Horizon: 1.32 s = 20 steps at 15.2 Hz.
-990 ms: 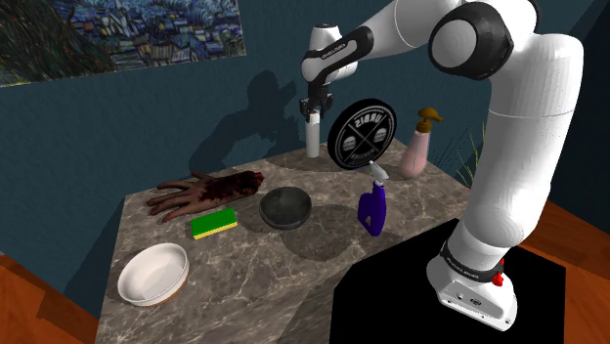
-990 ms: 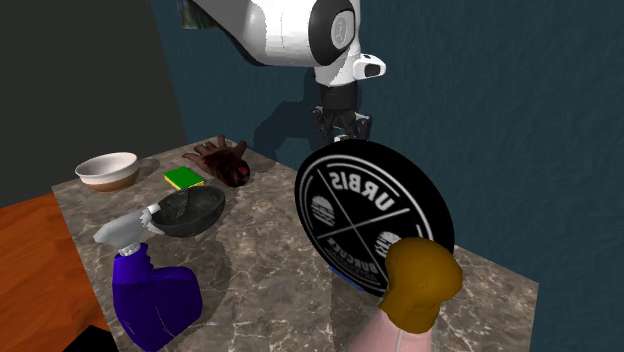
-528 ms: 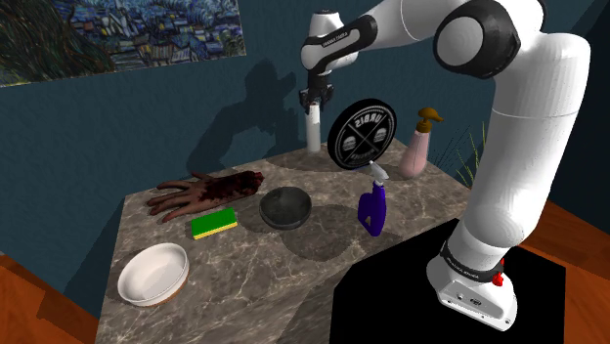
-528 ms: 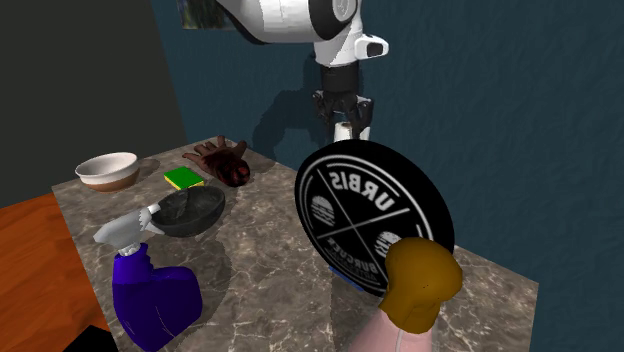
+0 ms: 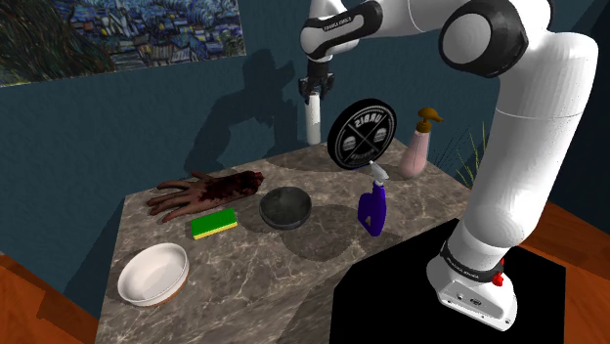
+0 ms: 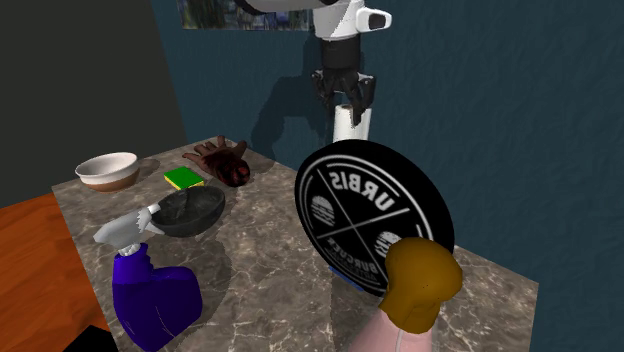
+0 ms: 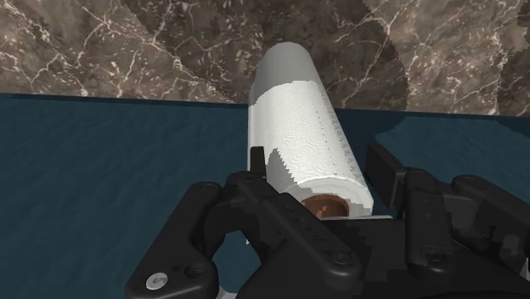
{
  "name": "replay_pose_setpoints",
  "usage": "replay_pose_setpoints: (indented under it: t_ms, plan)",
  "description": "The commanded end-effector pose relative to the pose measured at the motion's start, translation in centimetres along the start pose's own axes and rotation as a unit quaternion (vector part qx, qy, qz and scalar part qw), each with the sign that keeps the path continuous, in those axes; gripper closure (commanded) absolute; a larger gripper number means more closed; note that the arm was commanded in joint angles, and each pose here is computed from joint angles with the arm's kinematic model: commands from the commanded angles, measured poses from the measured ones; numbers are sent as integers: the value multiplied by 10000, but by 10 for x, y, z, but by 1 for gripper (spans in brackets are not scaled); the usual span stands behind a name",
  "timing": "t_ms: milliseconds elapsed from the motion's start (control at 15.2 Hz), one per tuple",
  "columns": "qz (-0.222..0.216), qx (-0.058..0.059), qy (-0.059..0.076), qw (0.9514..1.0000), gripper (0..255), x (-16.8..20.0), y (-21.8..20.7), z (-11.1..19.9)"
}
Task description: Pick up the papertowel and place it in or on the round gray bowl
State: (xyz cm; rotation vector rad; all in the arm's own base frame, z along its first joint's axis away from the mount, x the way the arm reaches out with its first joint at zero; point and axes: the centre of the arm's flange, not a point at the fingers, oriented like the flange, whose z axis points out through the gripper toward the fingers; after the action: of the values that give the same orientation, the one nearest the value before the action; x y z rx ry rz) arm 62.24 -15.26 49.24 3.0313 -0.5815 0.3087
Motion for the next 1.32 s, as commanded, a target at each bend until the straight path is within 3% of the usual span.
replay_pose_setpoints:
  t_ms: [0,792,1254]
  plan:
    - [0,0,-1,10000,255,3,1,-10]
    - [0,0,-1,10000,255,15,1,-70]
    - [0,0,-1,10000,255,-47,-58,-105]
